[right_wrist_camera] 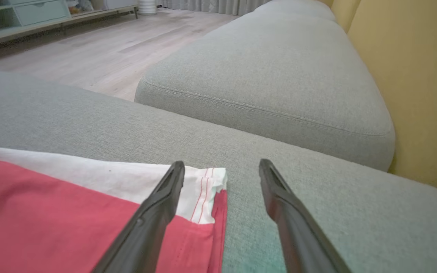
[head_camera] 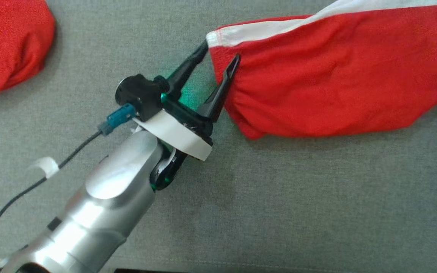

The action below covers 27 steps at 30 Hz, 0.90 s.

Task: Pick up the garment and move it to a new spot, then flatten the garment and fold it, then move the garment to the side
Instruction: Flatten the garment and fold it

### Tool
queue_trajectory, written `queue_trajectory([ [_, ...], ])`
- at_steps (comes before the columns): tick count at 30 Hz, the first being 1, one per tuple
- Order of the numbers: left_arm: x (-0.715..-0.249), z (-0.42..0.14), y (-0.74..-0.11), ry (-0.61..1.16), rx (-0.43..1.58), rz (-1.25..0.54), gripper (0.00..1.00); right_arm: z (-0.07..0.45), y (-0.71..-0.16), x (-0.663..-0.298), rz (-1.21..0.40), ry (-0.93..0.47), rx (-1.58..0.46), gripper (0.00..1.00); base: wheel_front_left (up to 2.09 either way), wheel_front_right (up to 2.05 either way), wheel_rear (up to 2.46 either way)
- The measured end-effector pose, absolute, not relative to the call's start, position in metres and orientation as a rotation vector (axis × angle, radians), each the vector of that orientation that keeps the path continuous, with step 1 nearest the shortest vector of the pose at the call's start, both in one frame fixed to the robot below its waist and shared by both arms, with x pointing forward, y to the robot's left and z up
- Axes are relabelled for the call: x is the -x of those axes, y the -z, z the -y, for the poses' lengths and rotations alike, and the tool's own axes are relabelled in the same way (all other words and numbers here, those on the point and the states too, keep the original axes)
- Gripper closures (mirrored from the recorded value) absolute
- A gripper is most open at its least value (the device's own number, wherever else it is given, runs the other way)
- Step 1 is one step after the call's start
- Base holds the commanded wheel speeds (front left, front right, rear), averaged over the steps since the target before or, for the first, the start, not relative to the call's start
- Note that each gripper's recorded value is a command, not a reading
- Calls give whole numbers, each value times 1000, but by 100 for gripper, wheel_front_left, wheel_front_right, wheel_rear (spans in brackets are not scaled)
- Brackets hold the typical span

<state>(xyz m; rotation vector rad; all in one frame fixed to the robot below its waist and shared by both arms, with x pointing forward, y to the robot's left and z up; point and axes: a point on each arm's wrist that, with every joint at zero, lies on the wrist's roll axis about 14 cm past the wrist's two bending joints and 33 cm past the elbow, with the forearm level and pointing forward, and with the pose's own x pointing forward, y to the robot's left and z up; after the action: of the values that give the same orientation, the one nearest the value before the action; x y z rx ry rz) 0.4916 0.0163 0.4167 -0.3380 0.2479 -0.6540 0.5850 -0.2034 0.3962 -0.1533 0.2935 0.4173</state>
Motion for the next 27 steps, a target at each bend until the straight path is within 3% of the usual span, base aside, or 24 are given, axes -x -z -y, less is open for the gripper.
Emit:
queue_trajectory([
  [9,-490,-57,-459,368,252,-61,0,219,-353,-541,-523,-290,-12,0,0,0,0],
  [10,-482,-65,-467,316,231,-26,0,213,-351,-539,-548,-290,-33,7,0,0,0],
  [11,-478,-70,-471,296,206,-7,0,213,-351,-540,-557,-285,-42,54,0,0,0],
  [12,-476,-76,-476,268,184,14,0,211,-351,-540,-566,-287,-42,85,0,0,0],
  [13,-473,-81,-480,247,174,30,0,209,-352,-541,-571,-291,-42,100,0,0,0],
  [21,-445,-96,-499,153,119,83,0,213,-362,-536,-561,-257,-61,100,0,0,0],
  [27,-425,-91,-500,153,137,73,0,283,-378,-513,-573,-135,32,100,0,0,0],
])
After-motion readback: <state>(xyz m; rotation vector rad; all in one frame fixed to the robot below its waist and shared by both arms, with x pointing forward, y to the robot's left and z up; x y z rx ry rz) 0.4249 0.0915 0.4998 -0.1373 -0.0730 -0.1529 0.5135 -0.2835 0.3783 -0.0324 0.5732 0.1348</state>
